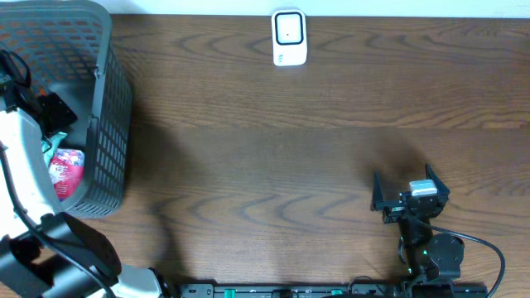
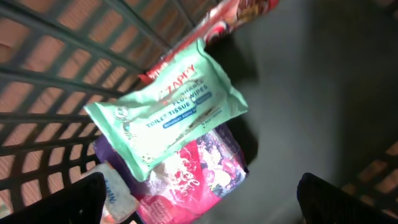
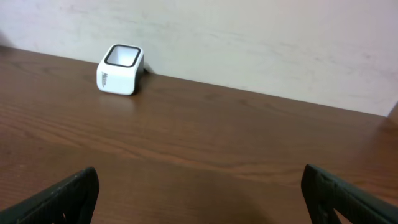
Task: Scan the item barcode
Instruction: 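Reach the left gripper into the basket and grasp the green wipes pack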
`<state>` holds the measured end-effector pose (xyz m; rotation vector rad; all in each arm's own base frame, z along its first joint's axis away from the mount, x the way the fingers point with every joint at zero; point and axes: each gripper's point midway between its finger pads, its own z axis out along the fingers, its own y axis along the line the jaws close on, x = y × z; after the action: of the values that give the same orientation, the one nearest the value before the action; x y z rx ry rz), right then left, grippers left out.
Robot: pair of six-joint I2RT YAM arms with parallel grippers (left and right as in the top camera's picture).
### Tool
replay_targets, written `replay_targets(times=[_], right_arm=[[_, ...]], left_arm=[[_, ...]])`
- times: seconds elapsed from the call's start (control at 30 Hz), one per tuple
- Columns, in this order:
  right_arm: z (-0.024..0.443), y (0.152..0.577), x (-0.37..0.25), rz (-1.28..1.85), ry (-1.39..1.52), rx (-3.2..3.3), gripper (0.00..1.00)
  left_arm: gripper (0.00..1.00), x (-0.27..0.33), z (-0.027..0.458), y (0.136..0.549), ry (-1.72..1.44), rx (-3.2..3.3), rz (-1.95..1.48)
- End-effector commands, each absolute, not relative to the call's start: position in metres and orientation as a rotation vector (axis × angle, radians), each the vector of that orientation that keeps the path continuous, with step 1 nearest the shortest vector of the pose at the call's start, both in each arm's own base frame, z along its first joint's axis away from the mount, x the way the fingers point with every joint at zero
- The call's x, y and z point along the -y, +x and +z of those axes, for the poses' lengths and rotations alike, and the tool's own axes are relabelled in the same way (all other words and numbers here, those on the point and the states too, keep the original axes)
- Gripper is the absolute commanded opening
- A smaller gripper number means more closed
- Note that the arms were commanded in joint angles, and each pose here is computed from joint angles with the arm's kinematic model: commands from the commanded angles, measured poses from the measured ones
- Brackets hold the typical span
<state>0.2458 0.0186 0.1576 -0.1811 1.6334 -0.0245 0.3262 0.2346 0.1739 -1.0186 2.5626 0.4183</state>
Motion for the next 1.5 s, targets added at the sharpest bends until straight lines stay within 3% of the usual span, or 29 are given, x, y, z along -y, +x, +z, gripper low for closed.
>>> replay_targets(times=[0.0,0.8,0.93,1.13,1.2,1.27,1.37,1.47], right_arm=[[0.157,0.246,-0.017,-0.019,-0.164,-1.635,0.99],[0.157,0.246,-0.017,-0.019,-0.164,-1.635,0.99],[0.157,0.246,-0.017,-0.019,-0.164,-1.635,0.99],[0.157,0.246,-0.017,-0.019,-0.164,-1.635,0.99],[0.157,0.246,-0.017,-0.019,-0.164,-1.635,0.99],[0.157,0.246,-0.017,-0.019,-0.164,-1.635,0.99],[0.157,0.246,-0.017,-0.019,-0.164,-1.635,0.99],[0.157,0.246,-0.017,-0.019,-0.164,-1.635,0.99]], left_arm=[[0.98,-0.237,0.153,0.323,-0.998,-2.648,0.438],[1.0,-0.268,0.08,0.333,-0.95,-2.789,0.628],[0.88,-0.27,0.081,0.336,-0.949,-2.771,0.63],[0.85,-0.268,0.073,0.332,-0.951,-2.794,0.626],[0.77,-0.265,0.067,0.328,-0.955,-2.813,0.623],[0.62,-0.264,0.062,0.326,-0.957,-2.826,0.622],[0.09,-0.264,0.061,0.326,-0.957,-2.827,0.621],[0.07,-0.264,0.068,0.326,-0.956,-2.815,0.623]])
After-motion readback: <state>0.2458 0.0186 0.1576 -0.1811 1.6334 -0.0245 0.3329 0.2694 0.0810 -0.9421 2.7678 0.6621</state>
